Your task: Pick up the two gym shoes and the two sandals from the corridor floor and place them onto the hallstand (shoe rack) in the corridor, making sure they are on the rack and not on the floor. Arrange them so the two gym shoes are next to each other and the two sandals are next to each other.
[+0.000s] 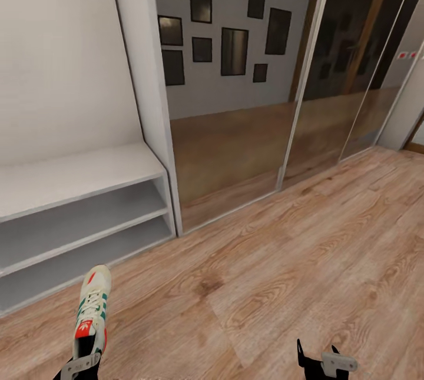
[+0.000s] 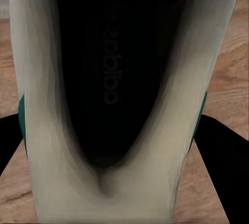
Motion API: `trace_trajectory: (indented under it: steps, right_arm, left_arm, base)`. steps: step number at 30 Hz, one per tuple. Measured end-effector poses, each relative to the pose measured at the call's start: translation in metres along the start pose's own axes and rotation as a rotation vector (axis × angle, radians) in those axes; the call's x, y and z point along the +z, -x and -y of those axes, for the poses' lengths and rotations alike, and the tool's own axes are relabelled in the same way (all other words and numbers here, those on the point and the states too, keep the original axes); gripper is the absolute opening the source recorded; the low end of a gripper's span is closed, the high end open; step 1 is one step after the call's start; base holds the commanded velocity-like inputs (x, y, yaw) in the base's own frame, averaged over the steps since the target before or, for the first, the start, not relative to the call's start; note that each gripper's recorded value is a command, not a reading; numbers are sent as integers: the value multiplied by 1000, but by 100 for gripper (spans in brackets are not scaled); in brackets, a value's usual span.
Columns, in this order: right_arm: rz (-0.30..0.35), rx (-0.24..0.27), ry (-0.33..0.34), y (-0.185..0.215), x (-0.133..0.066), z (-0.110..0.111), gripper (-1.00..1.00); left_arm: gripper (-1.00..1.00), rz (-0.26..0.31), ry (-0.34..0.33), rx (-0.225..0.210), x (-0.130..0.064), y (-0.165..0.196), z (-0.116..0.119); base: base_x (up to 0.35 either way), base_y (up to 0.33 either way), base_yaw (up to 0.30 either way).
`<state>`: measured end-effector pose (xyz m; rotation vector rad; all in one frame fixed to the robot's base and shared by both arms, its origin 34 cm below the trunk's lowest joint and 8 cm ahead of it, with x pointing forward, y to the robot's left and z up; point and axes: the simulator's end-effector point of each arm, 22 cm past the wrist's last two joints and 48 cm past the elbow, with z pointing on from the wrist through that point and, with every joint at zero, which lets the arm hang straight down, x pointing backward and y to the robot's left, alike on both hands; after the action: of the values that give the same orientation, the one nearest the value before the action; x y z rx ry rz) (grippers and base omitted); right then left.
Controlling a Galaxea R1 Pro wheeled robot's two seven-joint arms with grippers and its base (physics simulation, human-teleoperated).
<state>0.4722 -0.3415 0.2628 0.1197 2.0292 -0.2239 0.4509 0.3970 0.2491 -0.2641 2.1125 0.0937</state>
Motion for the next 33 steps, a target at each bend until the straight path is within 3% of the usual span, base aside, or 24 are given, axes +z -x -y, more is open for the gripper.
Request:
trace_trajectory:
  steps: [7,33]
  right_arm:
    - [-1,-1,2,0,0,0,100]
    - [-1,-2,4,0,0,-1,100]
  left_arm:
    - [-100,0,1,-1,0,0,0]
    - [-100,1,1,-1,0,0,0]
  base:
    - [0,-75,273]
    - [54,-268,274]
